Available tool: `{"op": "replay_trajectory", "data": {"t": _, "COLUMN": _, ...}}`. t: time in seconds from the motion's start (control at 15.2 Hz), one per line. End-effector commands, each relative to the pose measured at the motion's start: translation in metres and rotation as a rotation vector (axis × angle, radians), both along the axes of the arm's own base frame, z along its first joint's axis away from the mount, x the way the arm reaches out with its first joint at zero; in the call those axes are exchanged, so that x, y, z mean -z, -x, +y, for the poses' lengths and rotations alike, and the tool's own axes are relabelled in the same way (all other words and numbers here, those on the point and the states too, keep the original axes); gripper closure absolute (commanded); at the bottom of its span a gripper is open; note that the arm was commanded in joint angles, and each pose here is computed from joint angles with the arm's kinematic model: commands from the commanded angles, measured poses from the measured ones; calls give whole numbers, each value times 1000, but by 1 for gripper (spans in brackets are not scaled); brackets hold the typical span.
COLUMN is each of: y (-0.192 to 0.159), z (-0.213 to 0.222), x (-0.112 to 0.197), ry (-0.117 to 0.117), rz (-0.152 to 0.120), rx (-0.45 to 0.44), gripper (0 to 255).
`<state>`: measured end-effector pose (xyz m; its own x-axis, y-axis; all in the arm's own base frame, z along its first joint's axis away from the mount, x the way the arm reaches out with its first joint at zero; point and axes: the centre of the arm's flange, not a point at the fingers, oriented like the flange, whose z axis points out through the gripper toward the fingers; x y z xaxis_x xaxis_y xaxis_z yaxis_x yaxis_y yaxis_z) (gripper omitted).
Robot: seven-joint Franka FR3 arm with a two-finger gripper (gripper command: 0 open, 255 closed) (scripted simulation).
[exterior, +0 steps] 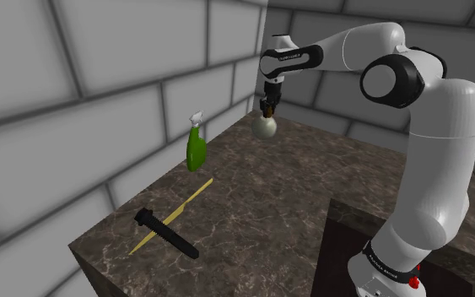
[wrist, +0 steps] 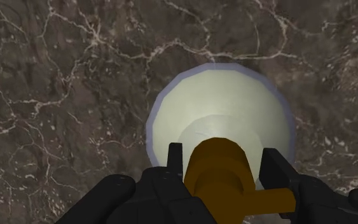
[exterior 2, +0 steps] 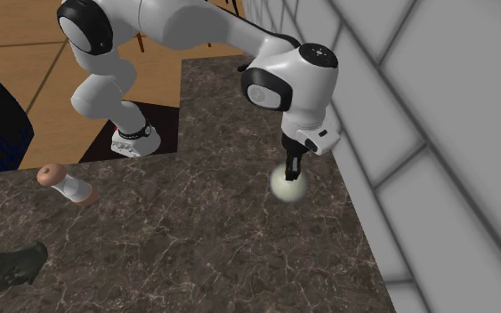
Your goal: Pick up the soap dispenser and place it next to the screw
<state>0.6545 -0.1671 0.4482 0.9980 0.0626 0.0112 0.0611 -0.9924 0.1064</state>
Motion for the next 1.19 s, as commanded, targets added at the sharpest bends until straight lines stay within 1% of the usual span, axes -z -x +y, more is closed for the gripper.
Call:
{"op": "replay_trajectory", "data": {"t": 0.0, "y": 0, "z": 1, "x": -10, "ry": 0, "rz": 0, "rx": 0, "gripper": 255}}
{"op": "replay_trajectory", "data": {"t": 1.06, "y": 0, "z": 1, "x": -93, "ry": 0, "rz": 0, "rx": 0, "gripper": 255}}
{"op": "replay_trajectory", "data": {"t": 1.12, "y": 6, "z": 12, "x": -96, "ry": 0, "rz": 0, "rx": 0, "gripper": 255}}
